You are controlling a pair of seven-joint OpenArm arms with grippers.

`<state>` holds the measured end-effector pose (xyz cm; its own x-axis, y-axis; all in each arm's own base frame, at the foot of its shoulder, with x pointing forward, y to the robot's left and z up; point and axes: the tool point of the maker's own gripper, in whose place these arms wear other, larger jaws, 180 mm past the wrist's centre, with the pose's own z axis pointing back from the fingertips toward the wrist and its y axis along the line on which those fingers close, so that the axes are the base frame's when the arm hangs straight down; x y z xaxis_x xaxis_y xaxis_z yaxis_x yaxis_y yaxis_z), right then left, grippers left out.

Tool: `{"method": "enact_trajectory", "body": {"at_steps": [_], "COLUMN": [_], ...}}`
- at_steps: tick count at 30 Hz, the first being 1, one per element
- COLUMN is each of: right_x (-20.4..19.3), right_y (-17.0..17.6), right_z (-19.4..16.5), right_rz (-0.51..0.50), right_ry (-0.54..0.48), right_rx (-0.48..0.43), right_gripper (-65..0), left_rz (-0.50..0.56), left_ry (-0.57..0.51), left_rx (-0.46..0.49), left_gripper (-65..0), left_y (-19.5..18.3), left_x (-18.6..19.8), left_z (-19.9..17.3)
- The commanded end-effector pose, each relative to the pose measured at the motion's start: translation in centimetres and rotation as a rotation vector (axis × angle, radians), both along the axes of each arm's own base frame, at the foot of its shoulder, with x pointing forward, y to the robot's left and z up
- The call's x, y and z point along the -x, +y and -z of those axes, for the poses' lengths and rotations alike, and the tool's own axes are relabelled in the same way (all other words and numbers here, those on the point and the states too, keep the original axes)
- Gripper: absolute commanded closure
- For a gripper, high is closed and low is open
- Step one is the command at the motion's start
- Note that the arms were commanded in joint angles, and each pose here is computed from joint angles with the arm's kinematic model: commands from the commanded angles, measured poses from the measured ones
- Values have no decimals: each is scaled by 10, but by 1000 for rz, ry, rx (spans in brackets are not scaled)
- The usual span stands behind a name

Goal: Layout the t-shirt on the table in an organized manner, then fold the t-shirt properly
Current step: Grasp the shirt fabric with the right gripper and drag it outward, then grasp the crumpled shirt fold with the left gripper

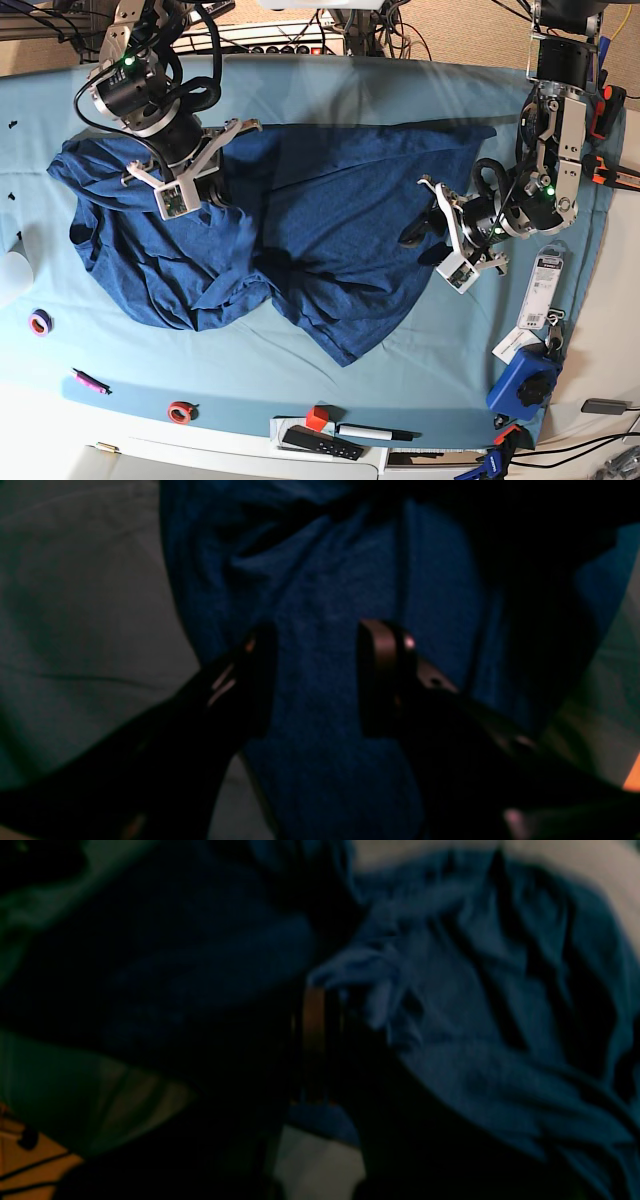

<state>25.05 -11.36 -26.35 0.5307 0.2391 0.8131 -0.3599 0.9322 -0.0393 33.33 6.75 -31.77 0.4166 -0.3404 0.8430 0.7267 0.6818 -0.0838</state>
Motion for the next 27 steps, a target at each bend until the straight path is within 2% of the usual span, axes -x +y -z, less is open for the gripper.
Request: {"method": "enact_trajectory", "body": {"at_steps": [1, 6, 10, 16, 21, 22, 25, 27], "right_x": [-3, -2, 0, 5, 9, 10, 16, 23], "right_y": [6, 28, 47, 76, 81, 79, 76, 75], "right_z": [-13, -26, -32, -22, -9, -6, 2, 9], "right_rz": [-23, -92, -163, -247, -264, -263, -255, -255], "right_ry": [-50, -89, -122, -113, -83, -69, -30, 2], "right_rx": [-34, -159, -178, -88, 15, 30, 47, 50], "right_gripper": [0, 0, 0, 0, 0, -33, -224, -248], "left_rz": [4, 4, 4, 4, 5, 6, 28, 52], "left_ry": [-52, -52, -51, -49, -39, -38, -29, -15], "left_rx": [26, 26, 26, 24, 13, 12, 77, 133], "left_gripper": [-268, -268, -268, -268, -269, -273, -316, -320], "left_y": [-1, -1, -1, -1, 0, 0, -8, -20], "left_x": [-8, -8, -8, -7, -6, -6, -3, 2], "left_z": [-17, -17, -17, -16, -14, -14, -20, -25]}}
